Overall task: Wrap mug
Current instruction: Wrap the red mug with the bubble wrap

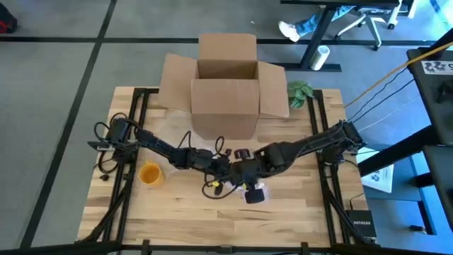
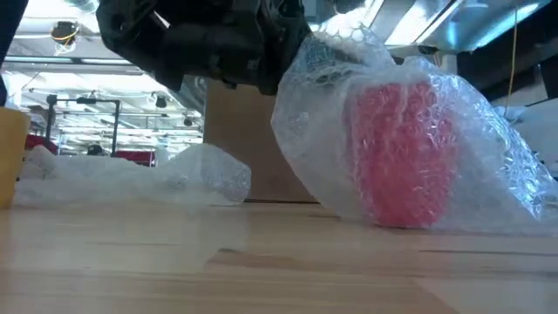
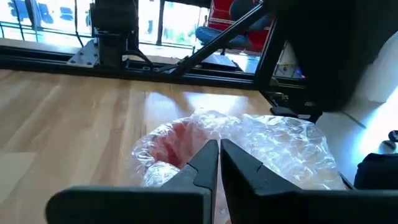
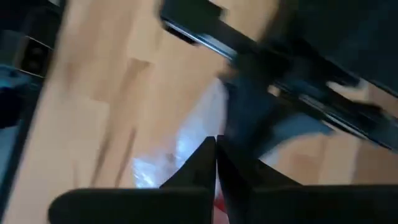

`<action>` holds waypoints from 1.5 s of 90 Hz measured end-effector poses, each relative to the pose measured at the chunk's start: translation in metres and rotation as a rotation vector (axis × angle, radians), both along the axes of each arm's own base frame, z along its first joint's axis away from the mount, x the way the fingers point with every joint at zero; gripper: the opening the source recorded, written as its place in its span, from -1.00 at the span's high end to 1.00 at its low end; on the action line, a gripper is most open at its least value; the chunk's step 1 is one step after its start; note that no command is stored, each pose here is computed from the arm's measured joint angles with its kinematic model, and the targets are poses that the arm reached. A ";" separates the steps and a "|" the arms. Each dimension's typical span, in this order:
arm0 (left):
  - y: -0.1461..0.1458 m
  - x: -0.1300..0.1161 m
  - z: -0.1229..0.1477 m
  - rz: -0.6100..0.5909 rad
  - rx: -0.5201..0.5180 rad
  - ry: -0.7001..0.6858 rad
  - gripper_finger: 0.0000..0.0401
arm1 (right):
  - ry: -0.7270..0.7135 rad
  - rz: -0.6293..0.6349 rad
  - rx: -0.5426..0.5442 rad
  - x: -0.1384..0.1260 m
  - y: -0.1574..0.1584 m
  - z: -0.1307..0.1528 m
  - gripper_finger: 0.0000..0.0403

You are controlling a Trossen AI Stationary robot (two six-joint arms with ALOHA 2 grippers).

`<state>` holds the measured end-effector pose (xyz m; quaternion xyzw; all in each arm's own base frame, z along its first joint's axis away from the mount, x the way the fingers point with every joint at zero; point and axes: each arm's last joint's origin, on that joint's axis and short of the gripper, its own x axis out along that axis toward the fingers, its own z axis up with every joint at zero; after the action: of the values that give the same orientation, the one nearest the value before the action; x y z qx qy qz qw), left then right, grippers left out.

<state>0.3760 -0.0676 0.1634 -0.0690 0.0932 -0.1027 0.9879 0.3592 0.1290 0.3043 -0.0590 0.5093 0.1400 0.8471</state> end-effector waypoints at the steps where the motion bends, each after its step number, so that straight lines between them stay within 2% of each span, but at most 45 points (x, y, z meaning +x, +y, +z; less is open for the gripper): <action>1: 0.000 0.000 0.000 0.000 0.000 0.002 1.00 | -0.004 0.005 0.007 0.000 0.001 -0.001 1.00; 17: 0.001 0.000 -0.001 0.002 0.002 0.006 1.00 | 0.003 0.032 0.056 0.002 0.004 -0.019 1.00; 29: 0.002 0.000 0.002 0.006 0.002 0.002 1.00 | 0.095 -0.054 0.004 -0.004 -0.004 -0.040 1.00; 45: 0.008 -0.005 0.022 0.017 0.032 -0.034 1.00 | 0.222 -0.168 -0.048 -0.014 -0.013 -0.055 1.00; 67: 0.010 -0.021 0.036 0.012 0.061 0.122 1.00 | 0.230 -0.173 -0.015 -0.018 -0.013 -0.085 1.00; 86: 0.000 -0.032 0.023 -0.002 0.040 0.315 1.00 | 0.233 -0.144 0.056 -0.024 -0.013 -0.113 1.00; 94: -0.007 -0.033 0.017 -0.020 0.047 0.350 1.00 | 0.217 -0.116 0.075 -0.024 -0.013 -0.118 1.00; 102: -0.013 -0.032 0.016 -0.041 0.051 0.318 1.00 | 0.200 -0.084 0.086 -0.023 -0.012 -0.120 1.00; 122: -0.020 -0.018 0.015 -0.056 0.033 0.136 1.00 | 0.144 -0.034 0.097 -0.019 -0.010 -0.119 1.00; 135: -0.017 -0.013 0.003 -0.039 0.009 0.143 1.00 | 0.139 -0.031 0.101 -0.017 -0.009 -0.117 1.00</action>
<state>0.3632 -0.0847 0.1663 -0.0699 0.1653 -0.1164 0.9769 0.3418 0.1201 0.1870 0.0016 0.5602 0.1560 0.8136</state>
